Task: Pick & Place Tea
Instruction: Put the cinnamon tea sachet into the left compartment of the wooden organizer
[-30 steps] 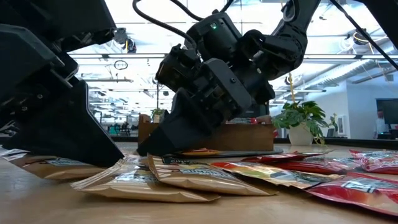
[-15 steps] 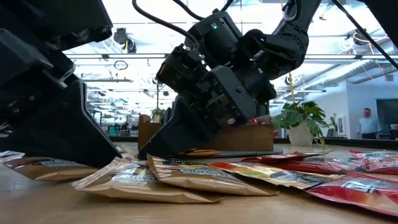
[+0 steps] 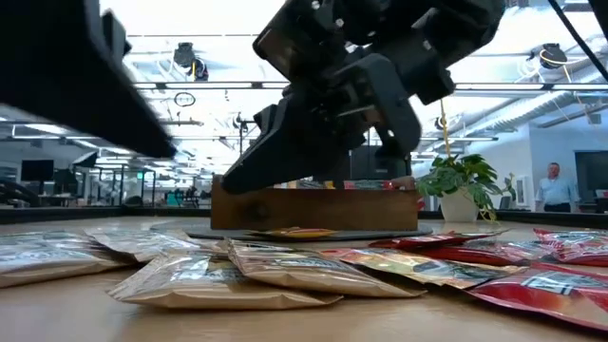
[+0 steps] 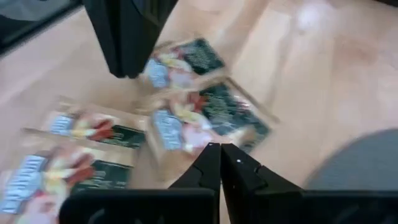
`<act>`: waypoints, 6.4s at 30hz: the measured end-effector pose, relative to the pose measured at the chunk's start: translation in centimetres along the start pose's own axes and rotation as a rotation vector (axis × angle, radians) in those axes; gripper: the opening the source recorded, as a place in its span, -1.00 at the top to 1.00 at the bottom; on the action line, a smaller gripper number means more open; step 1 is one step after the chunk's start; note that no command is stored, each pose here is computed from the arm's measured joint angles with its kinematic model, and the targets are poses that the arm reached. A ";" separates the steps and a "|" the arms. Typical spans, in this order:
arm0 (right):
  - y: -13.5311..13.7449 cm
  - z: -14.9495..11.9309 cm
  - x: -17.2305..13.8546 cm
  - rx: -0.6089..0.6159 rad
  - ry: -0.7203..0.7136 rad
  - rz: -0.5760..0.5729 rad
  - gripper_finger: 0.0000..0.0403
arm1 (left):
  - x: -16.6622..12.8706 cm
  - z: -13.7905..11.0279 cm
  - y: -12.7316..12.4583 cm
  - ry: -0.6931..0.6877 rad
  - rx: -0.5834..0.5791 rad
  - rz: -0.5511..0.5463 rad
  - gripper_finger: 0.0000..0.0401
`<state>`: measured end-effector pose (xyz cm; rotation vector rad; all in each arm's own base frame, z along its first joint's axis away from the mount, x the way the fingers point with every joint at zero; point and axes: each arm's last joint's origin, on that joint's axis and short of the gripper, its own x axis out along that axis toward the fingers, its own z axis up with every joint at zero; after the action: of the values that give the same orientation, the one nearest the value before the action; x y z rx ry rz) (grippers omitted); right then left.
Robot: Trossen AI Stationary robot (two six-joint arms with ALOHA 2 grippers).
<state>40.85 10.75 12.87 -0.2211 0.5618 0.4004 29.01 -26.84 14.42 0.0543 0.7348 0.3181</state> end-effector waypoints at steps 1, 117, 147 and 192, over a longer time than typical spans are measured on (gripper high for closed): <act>0.2 0.0 0.0 -0.002 0.001 0.003 1.00 | -0.2 0.2 -0.2 -0.008 0.011 -0.001 0.87; -3.0 -3.5 -0.8 0.221 -0.060 -0.008 0.35 | 2.8 -2.5 1.1 0.245 -0.148 0.148 0.87; -3.4 -4.4 0.2 0.352 -0.056 0.163 0.35 | 3.4 -3.6 1.3 0.196 -0.156 0.147 0.87; -4.6 -4.5 1.4 0.545 -0.121 0.440 0.35 | 3.4 -3.6 1.3 0.177 -0.146 0.157 0.87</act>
<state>41.78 5.66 8.77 0.4560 0.5793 0.6629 28.61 -24.79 9.74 -0.0560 0.8827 0.5303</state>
